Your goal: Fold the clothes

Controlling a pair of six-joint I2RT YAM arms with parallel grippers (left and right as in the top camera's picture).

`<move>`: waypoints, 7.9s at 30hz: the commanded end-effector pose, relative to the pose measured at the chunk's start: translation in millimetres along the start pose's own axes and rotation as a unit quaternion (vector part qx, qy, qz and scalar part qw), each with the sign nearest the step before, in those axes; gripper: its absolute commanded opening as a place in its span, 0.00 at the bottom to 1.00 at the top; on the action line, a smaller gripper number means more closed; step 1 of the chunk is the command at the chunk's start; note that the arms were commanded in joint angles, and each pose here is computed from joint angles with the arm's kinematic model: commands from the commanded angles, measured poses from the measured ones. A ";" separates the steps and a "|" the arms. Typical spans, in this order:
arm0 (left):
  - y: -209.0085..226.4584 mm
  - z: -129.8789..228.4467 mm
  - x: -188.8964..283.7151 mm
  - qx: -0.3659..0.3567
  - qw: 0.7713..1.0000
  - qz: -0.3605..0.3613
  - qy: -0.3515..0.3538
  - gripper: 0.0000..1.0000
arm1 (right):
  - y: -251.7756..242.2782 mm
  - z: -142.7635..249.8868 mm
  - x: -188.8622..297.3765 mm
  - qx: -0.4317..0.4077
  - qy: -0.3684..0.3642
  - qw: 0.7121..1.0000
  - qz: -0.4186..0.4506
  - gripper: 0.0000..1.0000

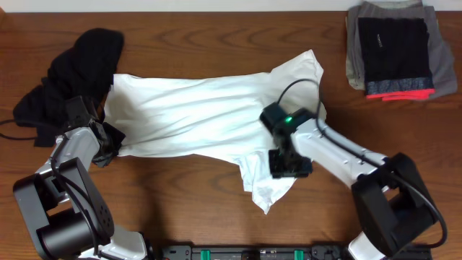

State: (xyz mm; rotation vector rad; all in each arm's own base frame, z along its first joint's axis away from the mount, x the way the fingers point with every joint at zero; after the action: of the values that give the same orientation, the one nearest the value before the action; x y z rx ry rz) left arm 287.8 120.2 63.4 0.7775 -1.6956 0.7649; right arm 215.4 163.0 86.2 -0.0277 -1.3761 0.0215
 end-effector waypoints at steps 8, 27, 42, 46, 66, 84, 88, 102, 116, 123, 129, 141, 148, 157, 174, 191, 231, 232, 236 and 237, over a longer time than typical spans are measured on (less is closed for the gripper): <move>9.7 17.9 -18.2 -0.014 0.999 -0.018 0.042 0.06 | 5.0 17.6 -16.9 -0.006 0.007 1.000 -0.001 0.49; 9.8 18.0 -18.2 -0.015 0.999 -0.018 0.042 0.06 | -3.4 28.2 -43.9 -0.038 0.019 0.999 -0.008 0.22; 3.7 5.9 10.5 -0.045 0.999 0.007 -0.003 0.06 | -31.4 -11.3 -3.4 -0.064 -0.022 0.997 -0.034 0.01; 6.0 0.5 37.4 -0.044 0.998 0.005 -0.041 0.06 | -48.3 -26.6 20.2 -0.065 -0.053 0.994 -0.063 0.02; 26.7 27.4 98.7 -0.057 0.998 -0.003 -0.039 0.06 | -84.4 -20.6 70.0 -0.072 -0.104 0.989 -0.080 0.01; 0.5 12.1 121.2 -0.074 0.987 0.062 -0.131 0.06 | -83.9 -67.0 92.1 -0.067 -0.248 0.960 -0.112 0.06; -4.1 15.3 120.1 -0.084 0.986 0.064 -0.127 0.06 | -84.5 -41.0 77.7 -0.061 -0.166 0.980 -0.095 0.22; -4.4 15.4 112.7 -0.085 0.988 0.057 -0.115 0.06 | -78.6 -12.8 23.8 -0.034 -0.106 0.991 -0.074 0.44; -4.7 15.1 111.5 -0.085 0.988 0.057 -0.115 0.06 | -79.1 -6.6 -21.5 -0.050 -0.101 0.989 -0.094 0.38; -4.6 15.2 111.5 -0.085 0.988 0.057 -0.114 0.06 | -78.5 -8.5 -22.1 -0.051 -0.106 0.988 -0.096 0.27; -4.6 15.2 111.5 -0.085 0.988 0.057 -0.114 0.06 | -78.5 -8.6 -21.9 -0.055 -0.106 0.988 -0.097 0.01; -2.8 16.3 127.4 -0.083 0.985 0.070 -0.136 0.06 | -85.5 -6.8 37.6 -0.062 -0.136 0.984 -0.092 0.01; 7.5 27.8 155.6 -0.085 0.980 0.083 -0.159 0.06 | -89.9 9.5 75.1 -0.058 -0.167 0.979 -0.103 0.01; 24.4 48.1 176.8 -0.092 0.979 0.080 -0.161 0.06 | -98.2 35.7 80.9 -0.066 -0.144 0.983 -0.092 0.01; 14.5 31.4 147.9 -0.094 0.984 0.048 -0.140 0.06 | -83.5 -50.5 99.3 -0.059 -0.333 0.935 -0.110 0.01; 2.8 12.7 88.3 -0.098 0.991 -0.005 -0.096 0.06 | -85.6 -127.8 75.4 -0.060 -0.400 0.907 -0.121 0.01; -22.1 22.3 73.4 -0.234 0.969 0.082 -0.003 0.96 | -62.3 -168.5 173.8 0.057 -0.401 0.902 -0.147 0.90; -21.5 22.0 72.9 -0.240 0.967 0.082 -0.002 0.96 | -61.6 -168.0 173.7 0.058 -0.399 0.903 -0.150 0.90; -15.9 20.2 67.8 -0.237 0.968 0.079 0.008 0.96 | -61.8 -166.3 171.0 0.058 -0.392 0.906 -0.150 0.89; -15.4 20.3 66.1 -0.238 0.968 0.081 0.012 0.96 | -61.7 -166.1 170.7 0.058 -0.391 0.906 -0.150 0.89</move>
State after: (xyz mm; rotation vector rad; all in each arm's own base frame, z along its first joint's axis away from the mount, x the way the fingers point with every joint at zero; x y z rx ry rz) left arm 269.5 84.3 121.1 0.3620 -1.8174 0.4553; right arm 409.5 106.3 218.9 0.3033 -2.1618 -0.1638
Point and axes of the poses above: each gripper's point midway between its finger pads, its own x axis back along the fingers, its own y axis along the line the jaws close on, z = x × y, the point moved 7 cm from there along x, back along the fingers, and after that the axes turned 2 degrees about -x, right-handed, at the moved point
